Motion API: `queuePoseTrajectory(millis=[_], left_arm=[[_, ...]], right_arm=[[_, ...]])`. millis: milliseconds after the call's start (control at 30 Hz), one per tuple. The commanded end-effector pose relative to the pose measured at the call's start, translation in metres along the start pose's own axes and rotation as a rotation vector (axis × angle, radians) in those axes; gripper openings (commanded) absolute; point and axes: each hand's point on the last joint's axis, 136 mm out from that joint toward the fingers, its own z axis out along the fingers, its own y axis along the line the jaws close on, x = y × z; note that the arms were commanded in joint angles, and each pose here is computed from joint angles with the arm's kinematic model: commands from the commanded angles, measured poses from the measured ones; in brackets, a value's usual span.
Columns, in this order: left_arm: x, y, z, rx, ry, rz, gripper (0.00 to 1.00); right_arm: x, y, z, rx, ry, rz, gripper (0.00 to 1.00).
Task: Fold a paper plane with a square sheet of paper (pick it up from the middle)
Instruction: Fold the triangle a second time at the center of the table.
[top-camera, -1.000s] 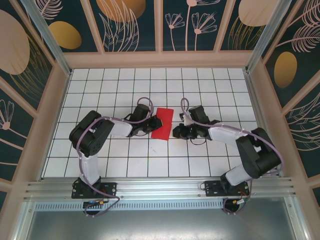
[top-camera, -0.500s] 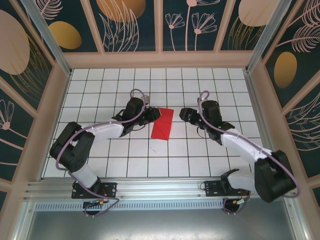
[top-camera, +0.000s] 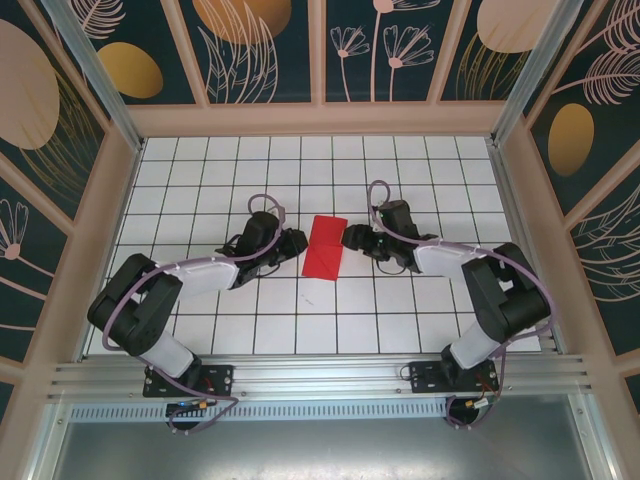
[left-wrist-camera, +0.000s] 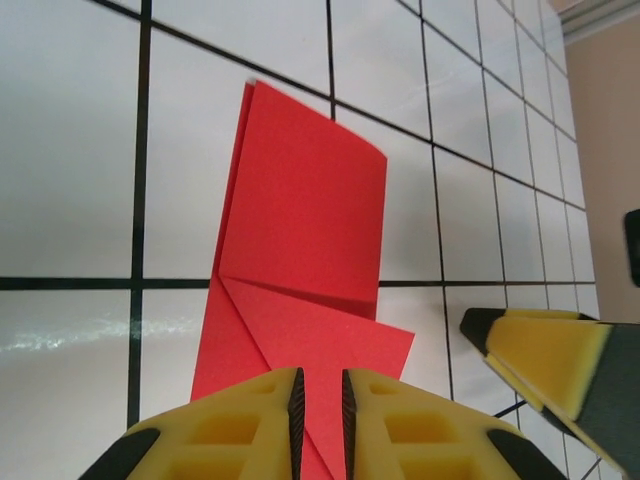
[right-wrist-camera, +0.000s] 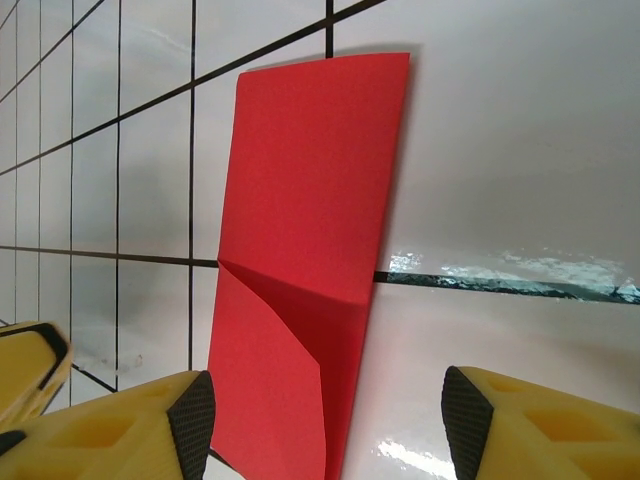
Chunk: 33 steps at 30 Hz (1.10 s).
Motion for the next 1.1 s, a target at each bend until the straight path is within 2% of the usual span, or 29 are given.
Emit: queuePoseTrajectory(millis=[0, 500, 767, 1067], left_arm=[[-0.016, -0.014, -0.003, 0.063, -0.066, 0.031, 0.22], [0.013, -0.007, 0.046, 0.063, 0.130, 0.002, 0.18], [0.022, 0.013, 0.064, -0.014, 0.174, -0.028, 0.09], [0.034, 0.028, 0.071, -0.050, 0.214, -0.037, 0.06]], right_arm=[[-0.004, 0.015, 0.007, -0.060, 0.008, 0.006, 0.65], [0.006, 0.012, 0.026, -0.085, 0.082, 0.051, 0.65], [0.004, 0.015, 0.031, -0.100, 0.090, 0.062, 0.56], [0.007, 0.011, 0.042, -0.095, 0.116, 0.077, 0.52]])
